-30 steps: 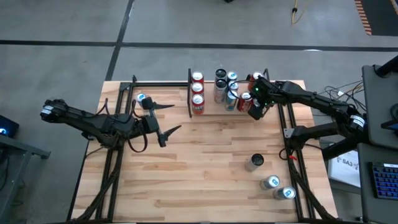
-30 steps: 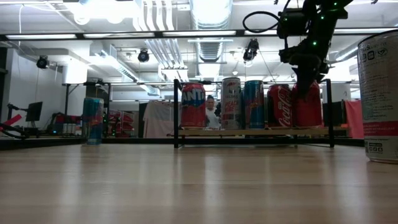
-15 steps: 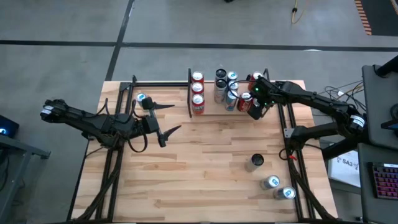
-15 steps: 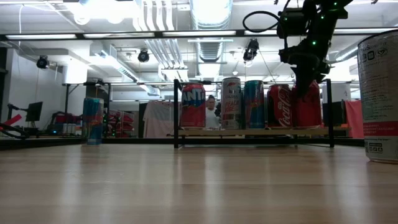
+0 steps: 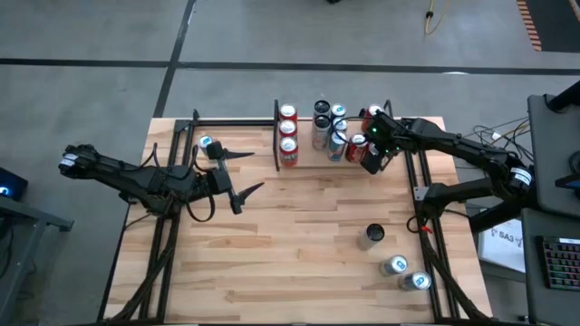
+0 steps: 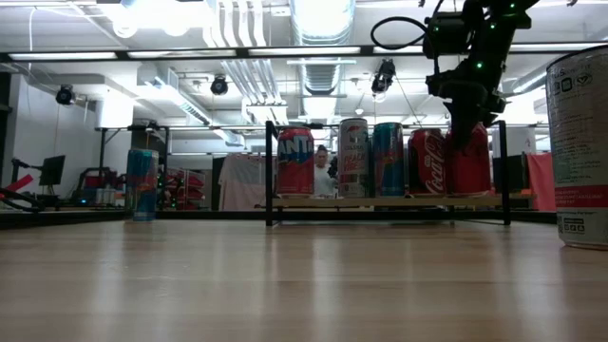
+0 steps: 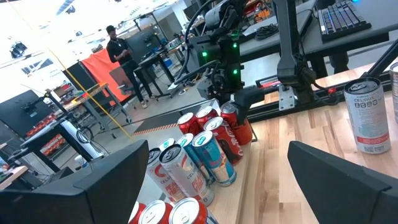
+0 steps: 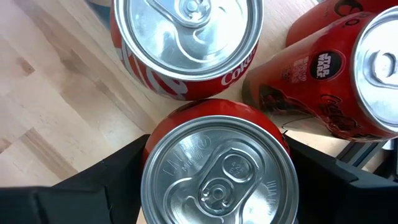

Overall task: Place canned beverage on shelf
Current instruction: Put the dark red soda can on the shelf

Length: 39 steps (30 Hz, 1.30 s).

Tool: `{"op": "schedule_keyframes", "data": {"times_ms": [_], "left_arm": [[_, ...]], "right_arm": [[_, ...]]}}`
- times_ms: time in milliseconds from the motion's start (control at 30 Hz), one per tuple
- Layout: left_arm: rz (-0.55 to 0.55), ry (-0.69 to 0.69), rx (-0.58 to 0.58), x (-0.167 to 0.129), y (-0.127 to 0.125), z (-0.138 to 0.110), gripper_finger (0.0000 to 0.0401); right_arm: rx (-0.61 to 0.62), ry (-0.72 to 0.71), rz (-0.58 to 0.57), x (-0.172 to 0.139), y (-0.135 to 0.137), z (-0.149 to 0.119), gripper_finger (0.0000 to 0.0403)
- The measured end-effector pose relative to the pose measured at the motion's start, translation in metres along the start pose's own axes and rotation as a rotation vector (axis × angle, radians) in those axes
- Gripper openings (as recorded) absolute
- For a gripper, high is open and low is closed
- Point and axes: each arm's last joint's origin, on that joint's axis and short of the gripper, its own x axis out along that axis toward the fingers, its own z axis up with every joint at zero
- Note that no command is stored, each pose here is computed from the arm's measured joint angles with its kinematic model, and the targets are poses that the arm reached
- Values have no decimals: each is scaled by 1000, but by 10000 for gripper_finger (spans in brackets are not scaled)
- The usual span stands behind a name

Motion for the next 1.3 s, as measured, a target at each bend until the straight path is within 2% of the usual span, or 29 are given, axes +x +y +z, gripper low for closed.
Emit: {"op": "schedule_keyframes", "data": {"times_ms": [1300], "left_arm": [[0, 0, 0, 0, 0, 0, 368]], "right_arm": [[51, 11, -4, -9, -1, 2, 292]]}}
